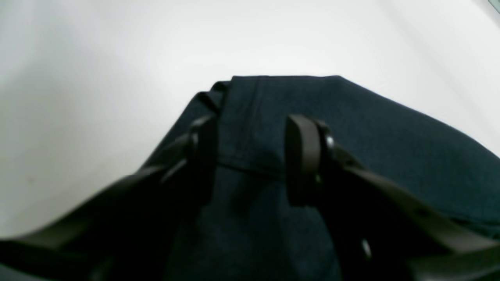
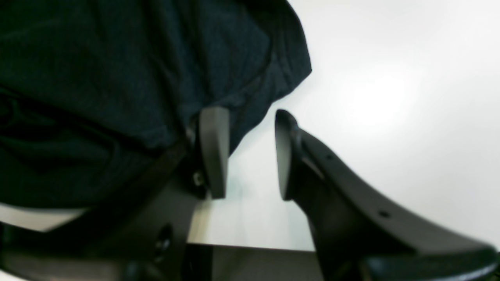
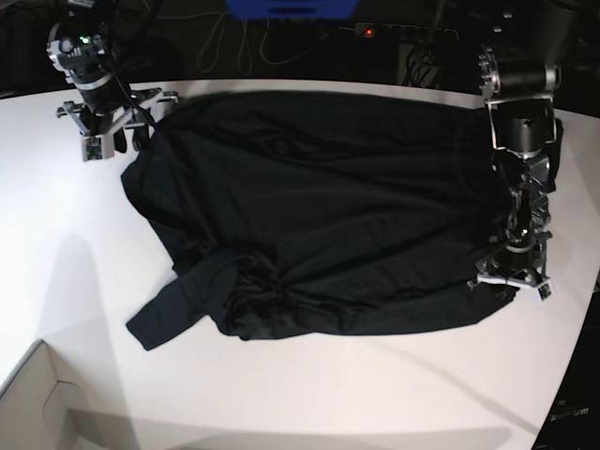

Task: Layout the t-shirt on the table in an organized manner, then fold the t-shirt properly
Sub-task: 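Reach the left gripper down to the shirt edge and grasp it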

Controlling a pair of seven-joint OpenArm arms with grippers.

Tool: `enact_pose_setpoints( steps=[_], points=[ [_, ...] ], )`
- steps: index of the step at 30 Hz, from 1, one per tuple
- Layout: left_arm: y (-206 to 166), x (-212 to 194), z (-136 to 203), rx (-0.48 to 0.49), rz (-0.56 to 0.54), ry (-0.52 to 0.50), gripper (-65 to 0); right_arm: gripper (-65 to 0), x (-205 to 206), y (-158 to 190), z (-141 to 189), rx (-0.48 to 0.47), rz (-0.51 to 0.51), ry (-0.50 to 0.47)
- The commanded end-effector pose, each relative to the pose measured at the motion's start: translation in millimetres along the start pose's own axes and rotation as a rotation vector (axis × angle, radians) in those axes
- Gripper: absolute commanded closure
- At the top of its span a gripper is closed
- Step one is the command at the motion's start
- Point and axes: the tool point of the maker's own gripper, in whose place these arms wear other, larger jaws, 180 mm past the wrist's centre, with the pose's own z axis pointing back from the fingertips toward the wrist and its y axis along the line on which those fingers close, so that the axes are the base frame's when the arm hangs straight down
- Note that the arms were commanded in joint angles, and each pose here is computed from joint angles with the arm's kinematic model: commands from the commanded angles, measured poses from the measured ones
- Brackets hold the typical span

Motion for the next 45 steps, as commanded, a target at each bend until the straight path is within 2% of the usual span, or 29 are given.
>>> enact_pose_setpoints(
  steps=[1,9,14,22,23,25,28,29,35,41,45],
  points=[
    [-2.4,29.6,-2.7,-0.006,0.004,-0.072,-27.0,-20.7,9.3,-0.2,2.5,0.004,0.005,-0.037],
    [-3.8,25.5,-3.0,-0.006,0.007,-0.063,-27.0,-20.7,8.0,-0.7,3.0,0.003,0.004,-0.034],
    [6.0,4.5,-5.2,0.02,0.017,-0.01,-27.0,-20.7,7.4,-1.2,3.4,0.001,0.004,-0.032],
    [7.0,2.6,-5.3,0.023,0.019,-0.006,-26.9,-20.7,7.4,-1.2,3.4,0.001,0.004,-0.032],
    [7.0,2.6,-5.3,0.023,0.019,-0.006,-26.1,-20.7,7.4,-1.2,3.4,0.001,0.004,-0.032],
    [6.9,2.6,-5.6,0.023,0.02,-0.004,-19.6,-20.7,7.4,-1.2,3.4,0.001,0.004,-0.032],
    [3.8,9.0,-7.2,0.018,0.023,-0.015,-3.5,-20.7,7.4,-1.2,3.4,0.001,0.004,-0.032],
    [3.8,9.0,-7.2,0.018,0.023,-0.015,0.0,-20.7,7.4,-1.2,3.4,0.001,0.004,-0.032],
    [-2.5,21.8,-7.3,0.004,0.023,-0.044,-0.2,-20.7,6.8,-1.2,3.6,0.001,0.004,-0.031],
    [-21.3,59.3,0.0,-0.047,0.018,-0.141,-0.2,-20.7,6.1,-1.7,3.9,0.0,0.004,-0.029],
    [-27.2,71.0,2.8,-0.062,0.016,-0.171,-0.2,-20.7,6.1,-1.7,3.9,0.0,0.004,-0.029]
  ],
)
